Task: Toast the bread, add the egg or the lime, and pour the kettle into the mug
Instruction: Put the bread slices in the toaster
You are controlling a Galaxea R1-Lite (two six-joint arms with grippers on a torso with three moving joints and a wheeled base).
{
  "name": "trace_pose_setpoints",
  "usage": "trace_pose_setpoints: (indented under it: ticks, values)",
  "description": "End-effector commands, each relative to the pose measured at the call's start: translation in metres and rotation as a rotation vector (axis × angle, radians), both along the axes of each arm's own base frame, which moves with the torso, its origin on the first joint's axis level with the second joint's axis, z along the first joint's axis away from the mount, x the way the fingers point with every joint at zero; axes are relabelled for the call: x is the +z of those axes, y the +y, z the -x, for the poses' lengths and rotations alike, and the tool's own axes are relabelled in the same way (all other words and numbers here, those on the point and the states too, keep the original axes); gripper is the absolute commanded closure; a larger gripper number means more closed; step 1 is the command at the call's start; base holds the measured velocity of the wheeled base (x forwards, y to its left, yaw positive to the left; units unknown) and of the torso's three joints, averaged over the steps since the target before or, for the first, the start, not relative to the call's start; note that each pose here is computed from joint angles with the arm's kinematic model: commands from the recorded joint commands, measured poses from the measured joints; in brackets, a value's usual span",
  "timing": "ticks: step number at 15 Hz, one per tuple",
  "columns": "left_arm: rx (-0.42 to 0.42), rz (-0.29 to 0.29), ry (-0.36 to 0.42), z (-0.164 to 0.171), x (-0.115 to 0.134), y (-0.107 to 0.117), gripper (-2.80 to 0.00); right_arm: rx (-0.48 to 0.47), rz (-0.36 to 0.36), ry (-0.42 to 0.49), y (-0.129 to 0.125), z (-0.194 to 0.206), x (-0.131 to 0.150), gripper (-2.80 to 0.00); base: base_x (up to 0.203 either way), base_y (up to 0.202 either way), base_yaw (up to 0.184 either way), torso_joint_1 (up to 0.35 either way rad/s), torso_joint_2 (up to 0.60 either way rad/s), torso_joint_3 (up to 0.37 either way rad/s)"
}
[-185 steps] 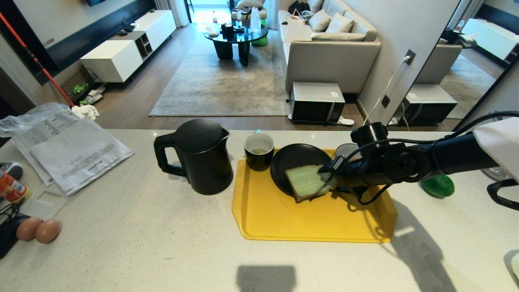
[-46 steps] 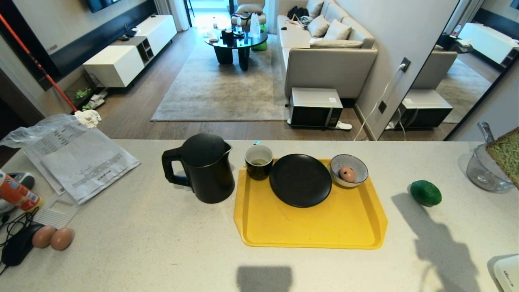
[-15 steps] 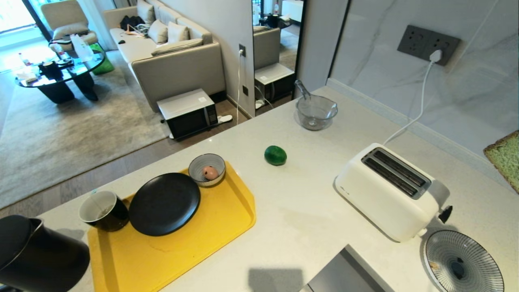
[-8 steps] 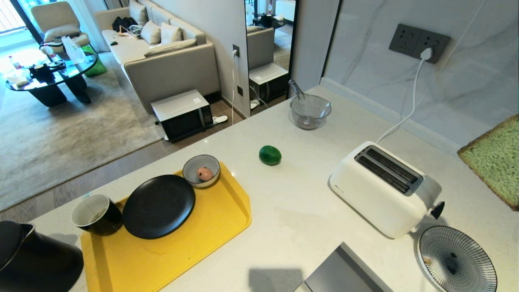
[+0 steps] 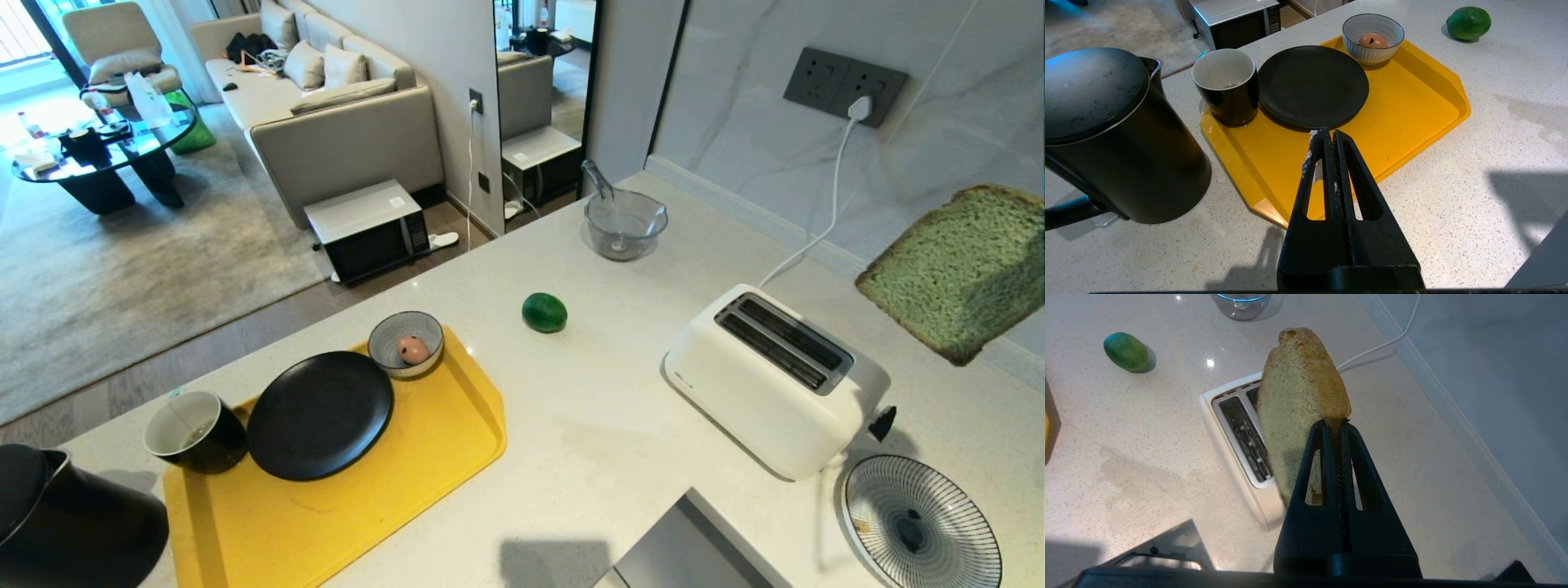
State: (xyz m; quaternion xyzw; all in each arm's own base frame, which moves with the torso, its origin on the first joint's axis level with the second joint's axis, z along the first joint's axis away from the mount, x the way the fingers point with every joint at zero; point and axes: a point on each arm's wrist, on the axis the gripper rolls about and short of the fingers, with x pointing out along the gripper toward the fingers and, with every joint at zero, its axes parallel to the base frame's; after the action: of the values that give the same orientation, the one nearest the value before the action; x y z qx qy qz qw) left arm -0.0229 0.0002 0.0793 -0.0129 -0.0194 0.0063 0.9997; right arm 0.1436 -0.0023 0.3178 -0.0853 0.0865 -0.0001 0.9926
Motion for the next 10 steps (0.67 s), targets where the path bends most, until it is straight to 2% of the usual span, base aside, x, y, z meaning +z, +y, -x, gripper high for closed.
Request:
trace_pose_setpoints:
  ticks: [1,5,10]
  values:
    - [0.001,0.000,0.011,-0.001,-0.004,0.000,0.00,0.011,0.003,0.055,-0.012,-0.034,-0.018,0.00,0.000,0.000,0.000,0.000,0.00,0.000]
    - [0.001,0.000,0.011,-0.001,-0.004,0.000,0.00,0.091,0.005,0.017,-0.031,-0.075,-0.042,0.00,0.000,0.000,0.000,0.000,0.00,0.000]
    - [0.001,0.000,0.011,-0.001,-0.004,0.000,0.00,0.144,-0.018,0.092,-0.035,-0.103,-0.065,0.00,0.000,0.000,0.000,0.000,0.00,0.000]
